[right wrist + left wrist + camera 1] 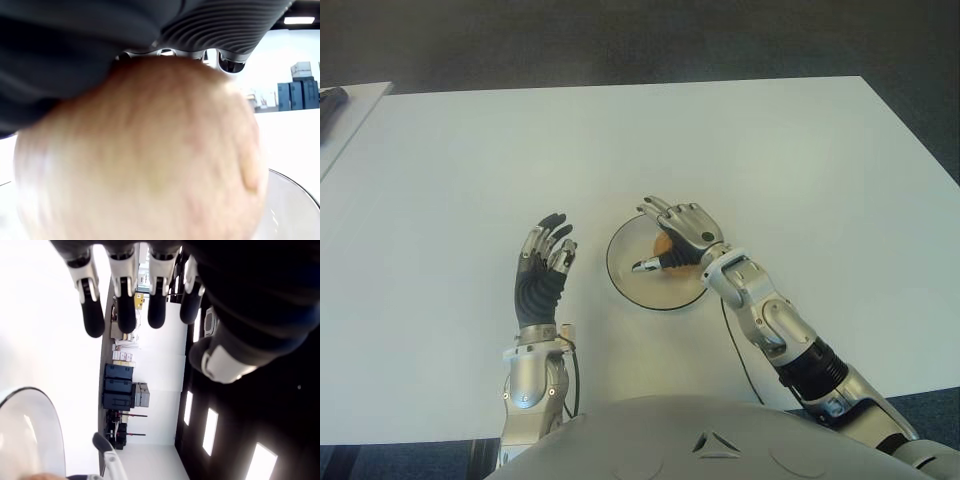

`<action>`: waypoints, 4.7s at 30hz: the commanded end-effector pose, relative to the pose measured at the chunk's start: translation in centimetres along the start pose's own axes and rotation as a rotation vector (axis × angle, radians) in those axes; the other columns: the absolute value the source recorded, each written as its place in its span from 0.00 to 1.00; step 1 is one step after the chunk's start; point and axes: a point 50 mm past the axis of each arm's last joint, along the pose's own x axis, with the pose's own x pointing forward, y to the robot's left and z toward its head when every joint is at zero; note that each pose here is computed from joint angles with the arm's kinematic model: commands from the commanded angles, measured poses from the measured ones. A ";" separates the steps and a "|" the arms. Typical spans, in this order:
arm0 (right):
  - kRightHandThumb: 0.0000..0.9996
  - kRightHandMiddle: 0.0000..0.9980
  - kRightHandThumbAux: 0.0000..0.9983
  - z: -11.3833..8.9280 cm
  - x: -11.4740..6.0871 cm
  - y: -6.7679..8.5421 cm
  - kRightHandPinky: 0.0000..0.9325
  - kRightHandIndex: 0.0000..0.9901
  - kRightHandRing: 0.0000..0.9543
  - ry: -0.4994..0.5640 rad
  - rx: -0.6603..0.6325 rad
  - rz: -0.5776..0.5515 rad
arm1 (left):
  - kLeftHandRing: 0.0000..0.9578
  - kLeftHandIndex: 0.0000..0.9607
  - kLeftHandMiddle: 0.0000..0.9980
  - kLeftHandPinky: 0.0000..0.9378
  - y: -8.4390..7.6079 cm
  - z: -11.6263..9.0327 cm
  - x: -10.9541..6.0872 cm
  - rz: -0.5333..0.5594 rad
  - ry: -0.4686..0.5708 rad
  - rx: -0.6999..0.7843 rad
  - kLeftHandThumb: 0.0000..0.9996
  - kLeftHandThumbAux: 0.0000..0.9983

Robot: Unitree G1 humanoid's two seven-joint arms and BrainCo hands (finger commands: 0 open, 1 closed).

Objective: Put the apples into the plate.

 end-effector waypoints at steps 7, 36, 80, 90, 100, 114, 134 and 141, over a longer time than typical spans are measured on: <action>0.13 0.00 0.26 0.1 -0.1 -0.3 0.00 0.00 0.00 0.033 0.050 0.014 | 0.22 0.22 0.19 0.28 -0.4 -0.5 -0.1 0.002 0.021 0.055 0.23 0.69; 0.08 0.00 0.25 -1.6 -2.0 -1.4 0.00 0.00 0.00 0.191 0.516 -0.117 | 0.18 0.16 0.16 0.27 -0.7 -1.4 -0.3 0.006 0.096 0.128 0.16 0.68; 0.04 0.07 0.60 -7.1 -11.0 4.2 0.00 0.05 0.02 0.529 1.406 -0.529 | 0.18 0.12 0.14 0.24 0.5 -6.9 -1.6 0.051 0.171 0.163 0.13 0.61; 0.07 0.09 0.68 -4.8 -11.2 7.1 0.07 0.07 0.06 0.560 1.482 -0.522 | 0.17 0.11 0.13 0.23 0.7 -7.8 -2.5 0.033 0.194 0.136 0.13 0.60; 0.12 0.10 0.68 -3.8 -12.0 7.3 0.05 0.05 0.06 0.612 1.542 -0.531 | 0.16 0.11 0.12 0.22 0.9 -8.4 -3.6 0.037 0.223 0.113 0.13 0.59; 0.13 0.07 0.66 -4.2 -12.2 9.5 0.04 0.04 0.04 0.723 1.544 -0.456 | 0.16 0.10 0.12 0.24 1.4 -8.6 -4.1 0.038 0.247 0.117 0.14 0.60; 0.18 0.12 0.65 -4.3 -12.3 10.4 0.09 0.07 0.08 0.703 1.549 -0.456 | 0.18 0.10 0.15 0.23 1.0 -8.2 -4.6 0.003 0.273 0.157 0.11 0.64; 0.19 0.13 0.65 -4.4 -12.3 10.5 0.11 0.08 0.10 0.691 1.542 -0.470 | 0.17 0.10 0.15 0.21 1.0 -8.1 -4.5 -0.004 0.270 0.163 0.10 0.65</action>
